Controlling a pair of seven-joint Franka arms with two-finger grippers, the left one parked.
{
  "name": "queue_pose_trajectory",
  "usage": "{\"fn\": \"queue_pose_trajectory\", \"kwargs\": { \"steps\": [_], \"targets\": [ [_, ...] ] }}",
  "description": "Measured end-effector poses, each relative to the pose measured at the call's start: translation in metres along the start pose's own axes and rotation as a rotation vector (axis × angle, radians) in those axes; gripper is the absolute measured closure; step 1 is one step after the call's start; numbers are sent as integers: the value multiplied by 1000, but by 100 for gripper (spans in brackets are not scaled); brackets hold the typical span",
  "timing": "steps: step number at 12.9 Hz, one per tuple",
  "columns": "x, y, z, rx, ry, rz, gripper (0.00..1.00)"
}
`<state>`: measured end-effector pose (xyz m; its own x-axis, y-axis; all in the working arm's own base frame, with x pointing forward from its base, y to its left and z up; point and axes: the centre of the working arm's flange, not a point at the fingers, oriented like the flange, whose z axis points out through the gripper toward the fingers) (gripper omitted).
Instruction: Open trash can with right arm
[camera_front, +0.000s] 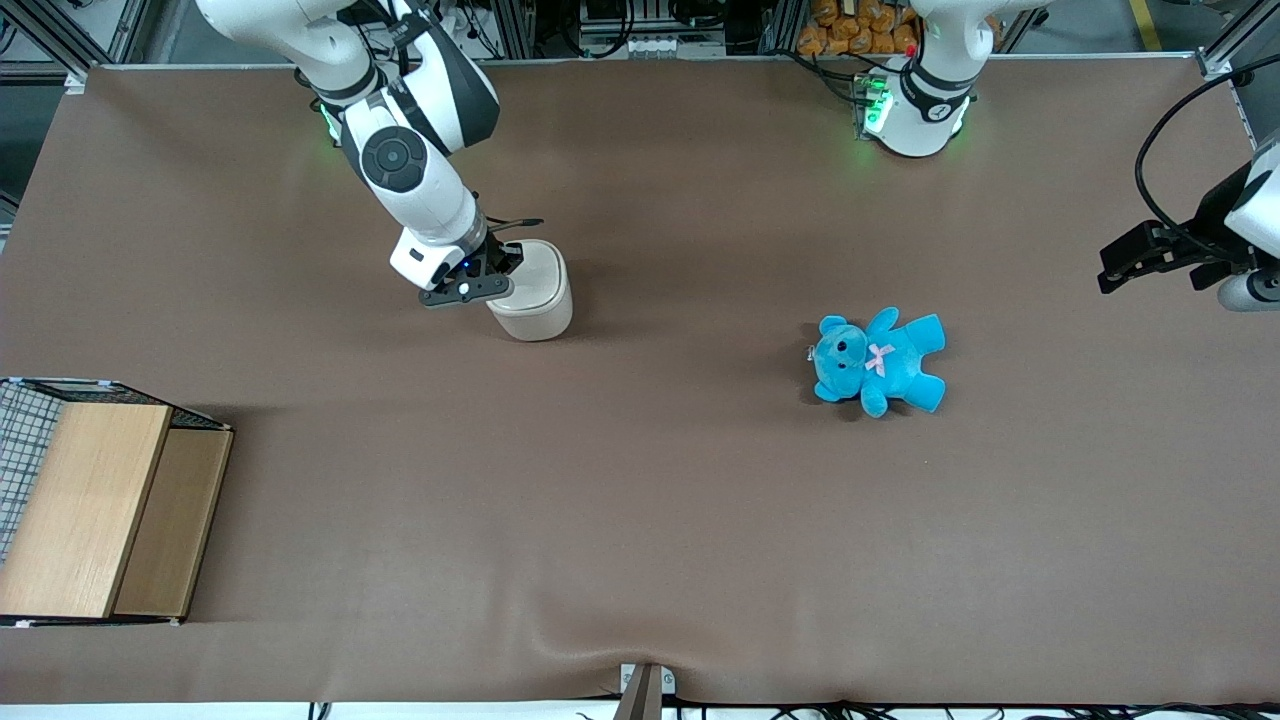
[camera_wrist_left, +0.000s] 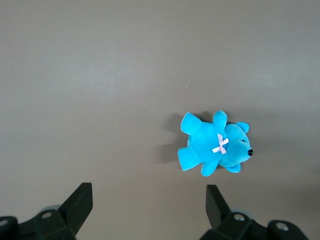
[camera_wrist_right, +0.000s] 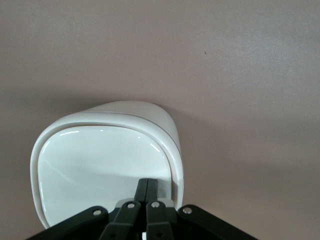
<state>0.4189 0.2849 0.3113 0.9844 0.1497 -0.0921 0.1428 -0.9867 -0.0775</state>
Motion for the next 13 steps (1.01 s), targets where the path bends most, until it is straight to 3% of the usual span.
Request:
{"fn": "queue_pose_trajectory", "kwargs": {
  "steps": [4,7,13],
  "targets": [
    [3,-5,-16,-19,-67,42,99],
    [8,-12,-37,-26,-93,67,99],
    [10,-48,-73,-5,-70,117,99]
  ]
}}
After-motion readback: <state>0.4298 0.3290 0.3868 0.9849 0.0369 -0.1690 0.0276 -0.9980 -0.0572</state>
